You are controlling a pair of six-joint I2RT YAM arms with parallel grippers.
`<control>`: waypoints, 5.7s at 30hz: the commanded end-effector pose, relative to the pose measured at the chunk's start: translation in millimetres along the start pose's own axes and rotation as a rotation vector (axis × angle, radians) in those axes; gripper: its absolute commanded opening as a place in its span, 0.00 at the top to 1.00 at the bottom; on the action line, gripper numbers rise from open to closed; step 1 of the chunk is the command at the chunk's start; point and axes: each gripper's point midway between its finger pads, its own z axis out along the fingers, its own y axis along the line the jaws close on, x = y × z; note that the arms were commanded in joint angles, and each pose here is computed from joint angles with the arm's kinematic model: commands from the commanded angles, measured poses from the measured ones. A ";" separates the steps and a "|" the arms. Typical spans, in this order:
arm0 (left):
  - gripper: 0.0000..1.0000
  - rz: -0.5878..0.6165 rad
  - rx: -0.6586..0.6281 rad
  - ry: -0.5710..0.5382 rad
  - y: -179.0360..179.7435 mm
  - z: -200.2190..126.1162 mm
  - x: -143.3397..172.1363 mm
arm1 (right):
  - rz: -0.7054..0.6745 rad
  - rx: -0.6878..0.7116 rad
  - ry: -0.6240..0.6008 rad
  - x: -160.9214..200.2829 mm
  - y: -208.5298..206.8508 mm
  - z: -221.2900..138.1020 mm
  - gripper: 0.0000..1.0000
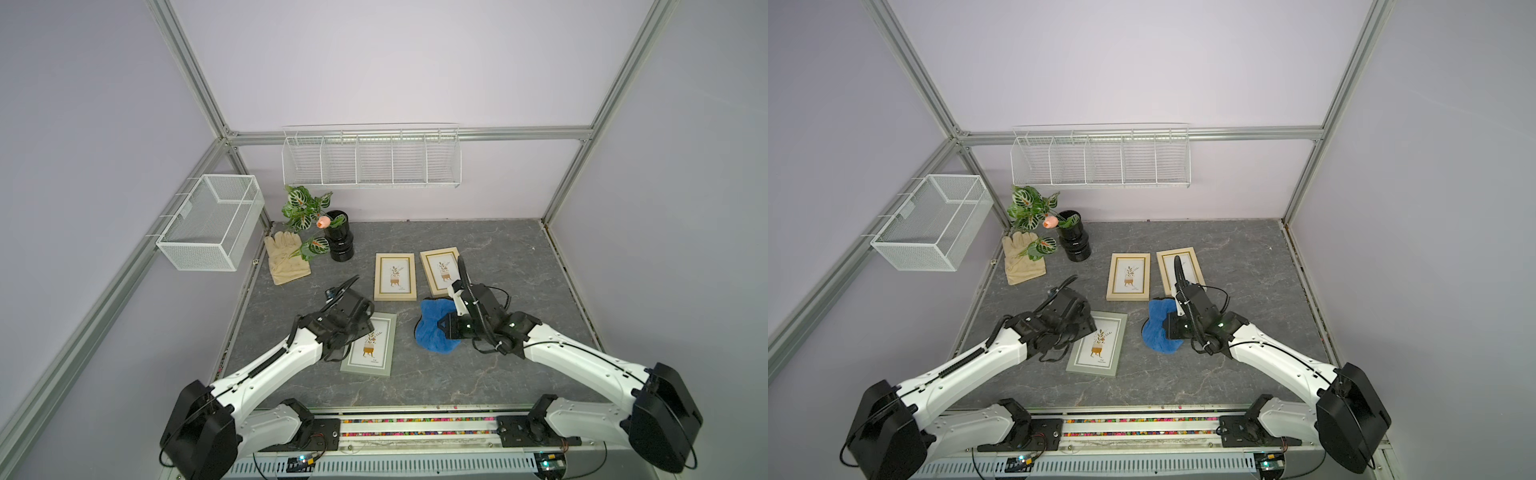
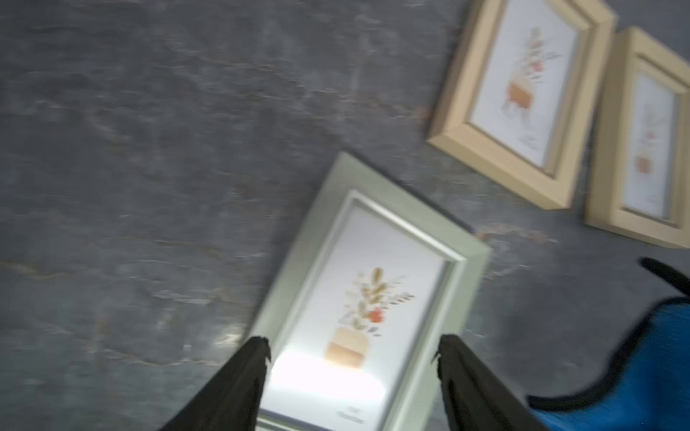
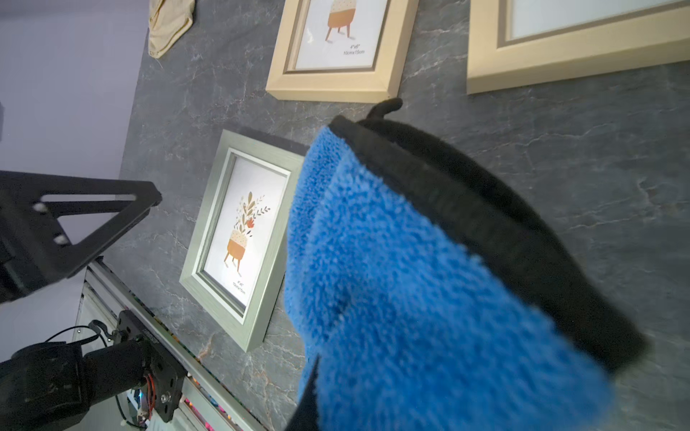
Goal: Wipe the picture frame with a cloth
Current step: Move the picture frame to the center of the board, then wipe the dirt from the picture frame.
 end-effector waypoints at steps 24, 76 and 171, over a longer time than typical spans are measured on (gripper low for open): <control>0.59 0.201 0.170 0.228 -22.7 56.4 56.3 | -0.066 0.231 0.234 29.3 35.5 65.6 0.91; 0.73 0.283 0.082 0.402 -27.7 95.9 140.4 | 0.011 0.312 0.192 17.8 -27.2 85.3 0.93; 0.63 0.318 -0.171 0.483 31.5 108.9 170.7 | 0.090 0.542 0.163 -17.1 -99.9 56.9 0.93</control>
